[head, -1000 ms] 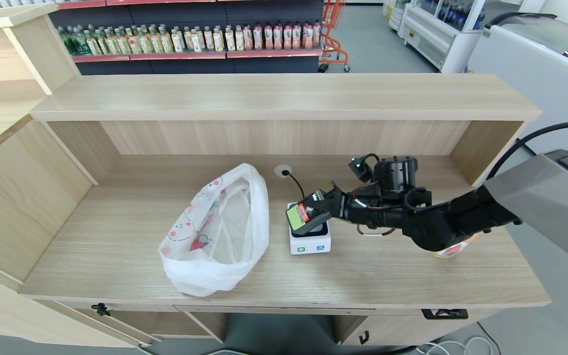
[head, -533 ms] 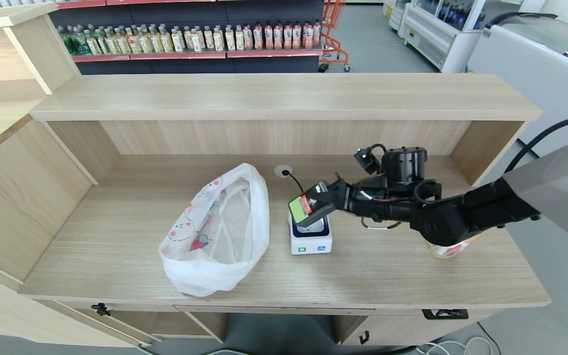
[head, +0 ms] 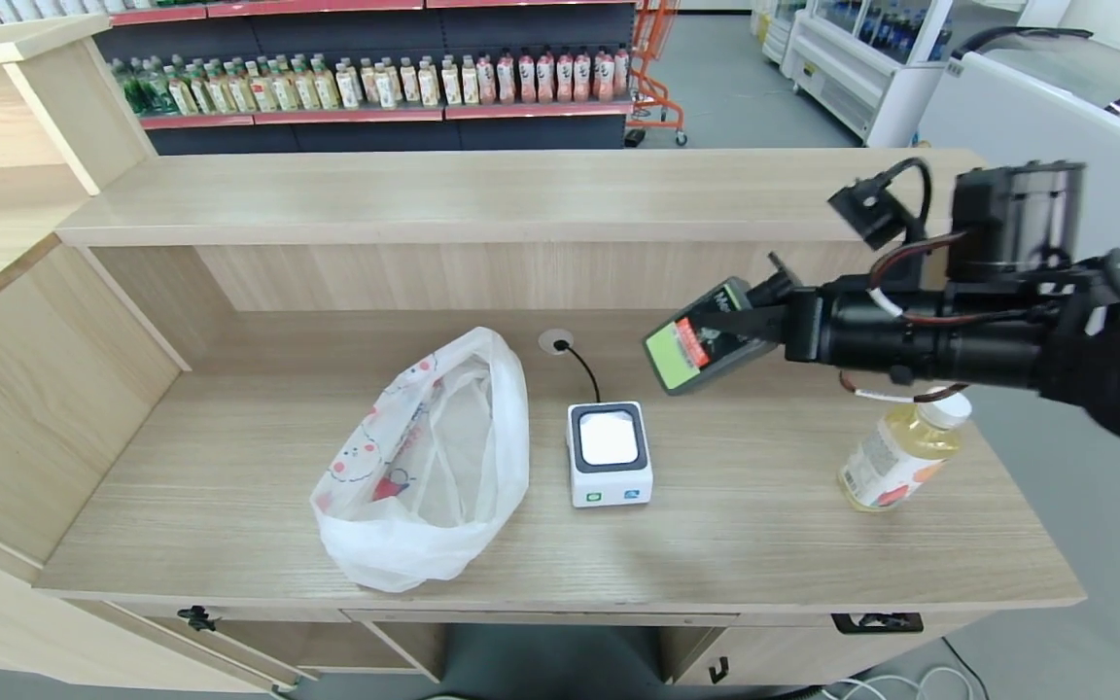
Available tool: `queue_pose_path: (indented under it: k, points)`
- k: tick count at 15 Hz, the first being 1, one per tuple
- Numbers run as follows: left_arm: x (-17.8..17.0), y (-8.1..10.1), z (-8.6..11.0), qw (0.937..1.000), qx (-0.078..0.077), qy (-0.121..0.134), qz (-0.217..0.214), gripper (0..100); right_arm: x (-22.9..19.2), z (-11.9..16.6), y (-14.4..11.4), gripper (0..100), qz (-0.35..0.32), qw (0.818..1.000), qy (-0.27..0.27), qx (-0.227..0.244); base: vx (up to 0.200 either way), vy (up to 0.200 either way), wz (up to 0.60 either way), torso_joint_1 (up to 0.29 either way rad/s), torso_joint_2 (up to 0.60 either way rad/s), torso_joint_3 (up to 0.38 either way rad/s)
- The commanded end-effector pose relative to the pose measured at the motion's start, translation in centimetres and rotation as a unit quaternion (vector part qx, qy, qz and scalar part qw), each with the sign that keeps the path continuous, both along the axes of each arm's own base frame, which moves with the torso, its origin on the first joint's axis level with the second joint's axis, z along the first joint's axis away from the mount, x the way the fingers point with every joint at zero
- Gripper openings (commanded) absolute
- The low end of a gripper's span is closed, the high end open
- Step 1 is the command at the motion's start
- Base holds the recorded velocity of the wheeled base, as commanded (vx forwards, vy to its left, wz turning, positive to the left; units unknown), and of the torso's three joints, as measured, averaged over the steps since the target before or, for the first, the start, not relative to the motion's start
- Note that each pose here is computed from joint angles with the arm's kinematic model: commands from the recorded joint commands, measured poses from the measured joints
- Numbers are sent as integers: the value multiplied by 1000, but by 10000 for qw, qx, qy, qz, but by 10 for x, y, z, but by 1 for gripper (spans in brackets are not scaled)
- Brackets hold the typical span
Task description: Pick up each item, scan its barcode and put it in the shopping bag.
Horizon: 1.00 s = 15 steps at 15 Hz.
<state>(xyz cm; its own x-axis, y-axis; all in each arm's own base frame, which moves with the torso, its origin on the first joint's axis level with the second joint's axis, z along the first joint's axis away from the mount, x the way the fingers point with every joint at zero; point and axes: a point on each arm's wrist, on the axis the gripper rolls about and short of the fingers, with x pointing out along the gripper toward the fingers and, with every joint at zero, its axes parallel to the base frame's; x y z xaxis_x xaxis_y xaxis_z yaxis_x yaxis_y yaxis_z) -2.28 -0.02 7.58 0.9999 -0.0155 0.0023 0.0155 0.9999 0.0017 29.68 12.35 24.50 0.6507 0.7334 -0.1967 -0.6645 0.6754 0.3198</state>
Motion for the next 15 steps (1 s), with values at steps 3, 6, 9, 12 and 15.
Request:
queue_pose_path:
  k: [3,6,9,12,15]
  points:
    - [0,0,0,10000,-9,-4,1,100,-52,23,2,0,449,9954,-751,-384,0,200,0,15,3,6]
    - [0,0,0,10000,-1,-4,1,100,-40,7,11,0,605,9914,-866,-773,0,200,0,-7,-1,5]
    - [0,0,0,10000,14,-4,1,100,-9,-20,18,0,557,9907,-784,-963,0,133,0,2,0,2]
    - [0,0,0,10000,14,-4,1,100,46,-66,26,0,516,9920,-791,-840,0,0,0,0,0,0]
    - [0,0,0,10000,22,-4,1,100,73,-97,37,0,1086,9917,-626,-269,0,0,0,0,0,0]
